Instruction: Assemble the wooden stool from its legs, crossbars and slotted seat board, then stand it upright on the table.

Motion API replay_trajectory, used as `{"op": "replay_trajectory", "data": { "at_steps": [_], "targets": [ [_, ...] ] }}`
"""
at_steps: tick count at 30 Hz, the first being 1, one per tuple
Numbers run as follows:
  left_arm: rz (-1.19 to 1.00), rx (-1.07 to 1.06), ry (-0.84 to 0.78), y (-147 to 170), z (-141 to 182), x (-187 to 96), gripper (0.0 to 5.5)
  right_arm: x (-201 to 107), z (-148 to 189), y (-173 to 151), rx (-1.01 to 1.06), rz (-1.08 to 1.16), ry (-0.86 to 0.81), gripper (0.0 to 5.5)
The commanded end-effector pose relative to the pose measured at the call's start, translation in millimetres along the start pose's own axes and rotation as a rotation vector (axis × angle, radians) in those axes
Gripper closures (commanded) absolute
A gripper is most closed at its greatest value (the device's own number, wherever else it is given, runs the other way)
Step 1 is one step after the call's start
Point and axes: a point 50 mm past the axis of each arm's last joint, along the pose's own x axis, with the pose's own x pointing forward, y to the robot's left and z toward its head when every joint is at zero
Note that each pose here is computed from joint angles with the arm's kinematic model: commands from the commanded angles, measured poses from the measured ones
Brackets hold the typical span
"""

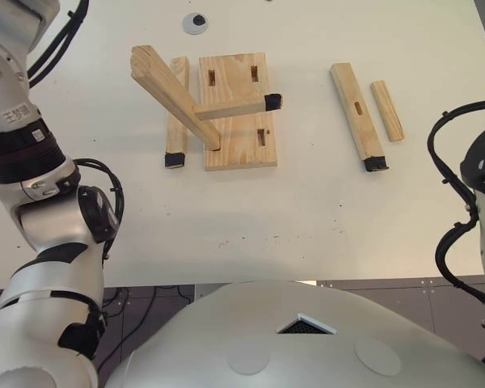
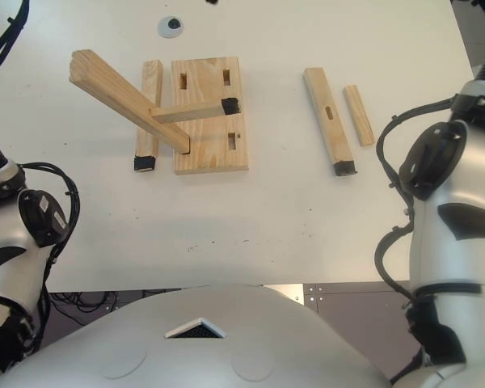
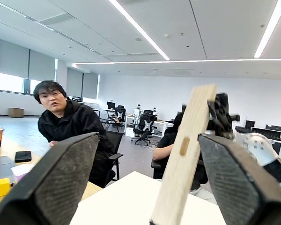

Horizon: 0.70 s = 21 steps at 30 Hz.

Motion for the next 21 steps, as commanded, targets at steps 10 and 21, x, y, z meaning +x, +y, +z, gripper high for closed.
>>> {"op": "replay_trajectory", "data": {
  "at_steps": [10,21],
  "targets": [
    [0.068,0.013,0.004,10.5,0.6,-4.1,1.64,-39.1,-93.3,-23.5,0.137,-0.129,0.155,3.33],
    [0.086,-0.006,0.021,17.4,-7.9,-7.0,1.64,-45.0,-126.1,-11.7,0.265,-0.081,0.183,3.33]
  ]
}}
